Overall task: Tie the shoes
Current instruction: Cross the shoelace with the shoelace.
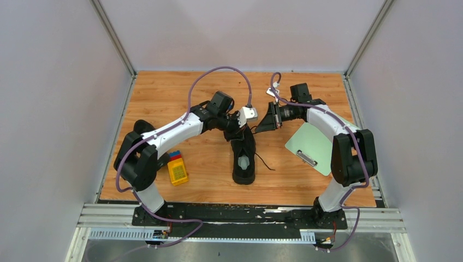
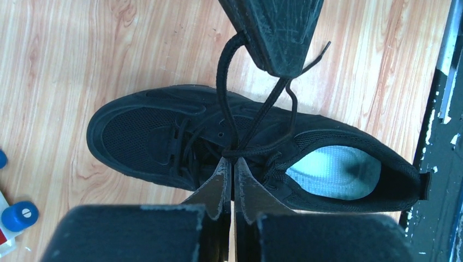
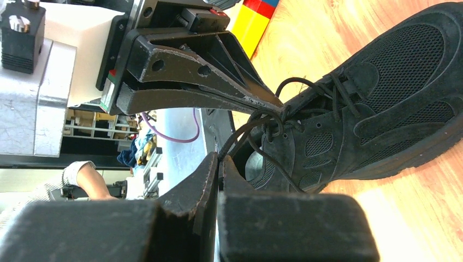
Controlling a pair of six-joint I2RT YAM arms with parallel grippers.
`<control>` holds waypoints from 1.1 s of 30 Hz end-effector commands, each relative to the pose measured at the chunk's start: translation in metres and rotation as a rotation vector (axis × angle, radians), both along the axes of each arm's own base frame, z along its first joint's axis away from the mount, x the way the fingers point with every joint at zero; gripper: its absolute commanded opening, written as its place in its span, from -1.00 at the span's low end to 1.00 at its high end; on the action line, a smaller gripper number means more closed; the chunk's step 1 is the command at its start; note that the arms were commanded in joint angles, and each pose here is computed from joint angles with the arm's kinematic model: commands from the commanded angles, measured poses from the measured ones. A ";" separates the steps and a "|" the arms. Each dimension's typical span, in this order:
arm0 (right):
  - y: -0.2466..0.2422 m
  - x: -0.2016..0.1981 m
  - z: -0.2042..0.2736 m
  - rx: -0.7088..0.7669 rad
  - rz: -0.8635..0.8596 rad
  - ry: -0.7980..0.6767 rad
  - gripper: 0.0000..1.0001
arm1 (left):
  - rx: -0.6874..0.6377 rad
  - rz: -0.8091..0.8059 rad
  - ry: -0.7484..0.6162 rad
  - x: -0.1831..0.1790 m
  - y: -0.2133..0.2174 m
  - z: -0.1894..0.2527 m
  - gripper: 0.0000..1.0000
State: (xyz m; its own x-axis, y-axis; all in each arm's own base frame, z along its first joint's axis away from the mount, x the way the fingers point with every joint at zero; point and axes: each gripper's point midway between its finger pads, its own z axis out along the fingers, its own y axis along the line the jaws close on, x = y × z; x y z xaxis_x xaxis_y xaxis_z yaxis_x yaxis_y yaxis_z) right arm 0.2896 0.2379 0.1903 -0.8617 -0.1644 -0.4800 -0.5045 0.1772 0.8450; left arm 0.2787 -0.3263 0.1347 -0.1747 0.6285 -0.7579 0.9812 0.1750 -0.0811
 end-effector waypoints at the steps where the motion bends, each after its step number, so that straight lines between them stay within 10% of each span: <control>1: -0.002 0.001 0.020 0.025 -0.002 -0.071 -1.00 | -0.013 0.007 -0.080 0.008 0.000 0.025 -1.00; 10: -0.009 0.014 0.007 -0.054 -0.073 -0.082 -0.92 | -0.052 0.005 -0.059 0.001 -0.001 0.040 -1.00; 19: -0.019 -0.011 -0.032 -0.094 -0.018 -0.239 -0.27 | -0.084 0.035 0.043 -0.005 -0.008 0.026 -1.00; 33: 0.016 -0.030 -0.055 -0.056 0.086 -0.323 -0.23 | -0.125 0.129 0.150 -0.001 -0.001 0.013 -1.00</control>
State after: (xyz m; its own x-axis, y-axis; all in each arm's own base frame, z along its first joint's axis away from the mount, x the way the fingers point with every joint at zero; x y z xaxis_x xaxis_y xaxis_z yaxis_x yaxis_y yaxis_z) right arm 0.2443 0.2347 0.1183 -0.7527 -0.2665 -0.6021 -0.6565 0.2345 0.7169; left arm 0.2757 -0.3223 0.1360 -0.3583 0.5446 -0.7583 0.9295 0.2842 -0.2351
